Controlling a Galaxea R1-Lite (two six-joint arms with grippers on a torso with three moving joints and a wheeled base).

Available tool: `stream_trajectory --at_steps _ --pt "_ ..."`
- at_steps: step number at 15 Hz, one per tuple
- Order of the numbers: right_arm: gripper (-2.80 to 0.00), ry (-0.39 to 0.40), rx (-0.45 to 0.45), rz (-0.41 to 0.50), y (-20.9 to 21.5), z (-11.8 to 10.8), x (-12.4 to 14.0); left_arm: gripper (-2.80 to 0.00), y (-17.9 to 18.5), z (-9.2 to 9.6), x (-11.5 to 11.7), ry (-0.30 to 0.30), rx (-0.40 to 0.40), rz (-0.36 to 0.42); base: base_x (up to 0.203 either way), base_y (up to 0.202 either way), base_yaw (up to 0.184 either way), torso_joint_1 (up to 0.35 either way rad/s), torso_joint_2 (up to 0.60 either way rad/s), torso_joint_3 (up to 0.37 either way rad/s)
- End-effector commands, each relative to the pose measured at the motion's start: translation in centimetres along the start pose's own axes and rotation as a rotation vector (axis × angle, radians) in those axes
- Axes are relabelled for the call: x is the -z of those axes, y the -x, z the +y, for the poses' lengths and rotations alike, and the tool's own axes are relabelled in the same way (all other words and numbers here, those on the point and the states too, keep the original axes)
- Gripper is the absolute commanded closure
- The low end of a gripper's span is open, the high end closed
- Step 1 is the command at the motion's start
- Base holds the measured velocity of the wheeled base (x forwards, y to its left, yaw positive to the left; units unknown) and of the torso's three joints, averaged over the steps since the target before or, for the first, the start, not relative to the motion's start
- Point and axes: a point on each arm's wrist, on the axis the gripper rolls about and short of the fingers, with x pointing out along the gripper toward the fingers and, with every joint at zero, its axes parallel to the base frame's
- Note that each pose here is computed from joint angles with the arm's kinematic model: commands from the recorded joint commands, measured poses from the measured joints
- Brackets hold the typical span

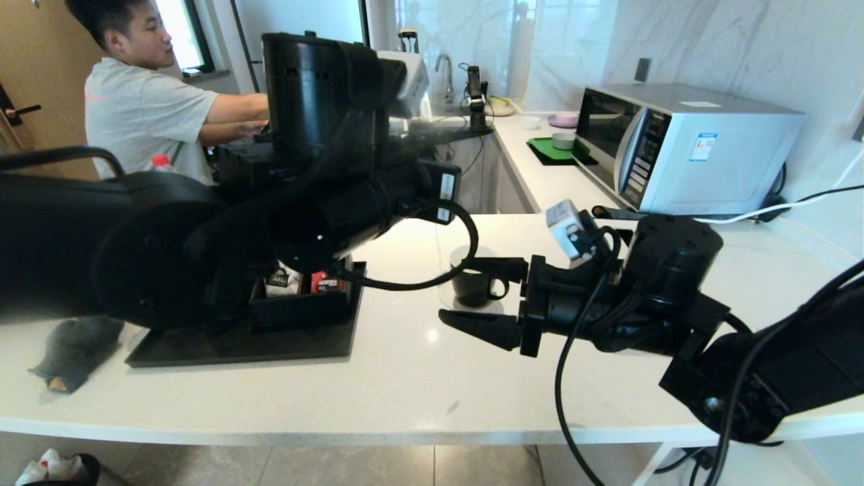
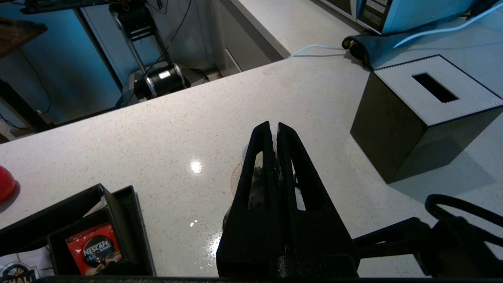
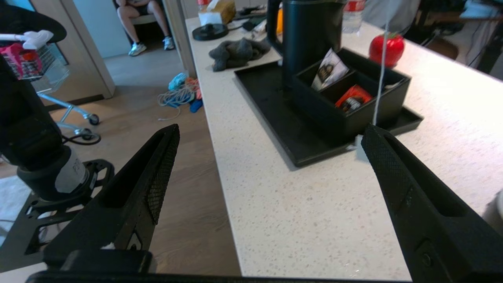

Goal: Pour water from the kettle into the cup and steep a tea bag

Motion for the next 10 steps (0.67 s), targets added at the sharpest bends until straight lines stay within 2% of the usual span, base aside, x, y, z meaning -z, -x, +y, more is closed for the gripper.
stream_trajectory --at_steps 1,3,7,10 --pt "-2.8 -0.002 -0.025 0.002 -0.7 0.3 0.1 0.0 0.0 -0.2 0.0 0.0 0.006 -0.007 0.0 0.0 0.0 0.0 0.0 0.0" --pt "-2.8 0.003 -0.031 -0.004 -1.6 -0.1 0.2 0.0 0.0 -0.3 -0.4 -0.004 0.007 -0.048 0.0 0.0 0.0 0.0 0.0 0.0" --pt "-2.8 0.017 -0.032 -0.022 -3.0 -1.1 0.0 0.0 -0.3 -0.4 -0.7 -0.083 0.01 -0.098 0.0 0.0 0.0 0.0 0.0 0.0" --pt "-2.8 0.02 -0.018 -0.03 -3.3 -1.4 -0.2 0.0 -0.7 -0.5 -0.5 -0.096 0.007 -0.122 0.0 0.0 0.0 0.0 0.0 0.0"
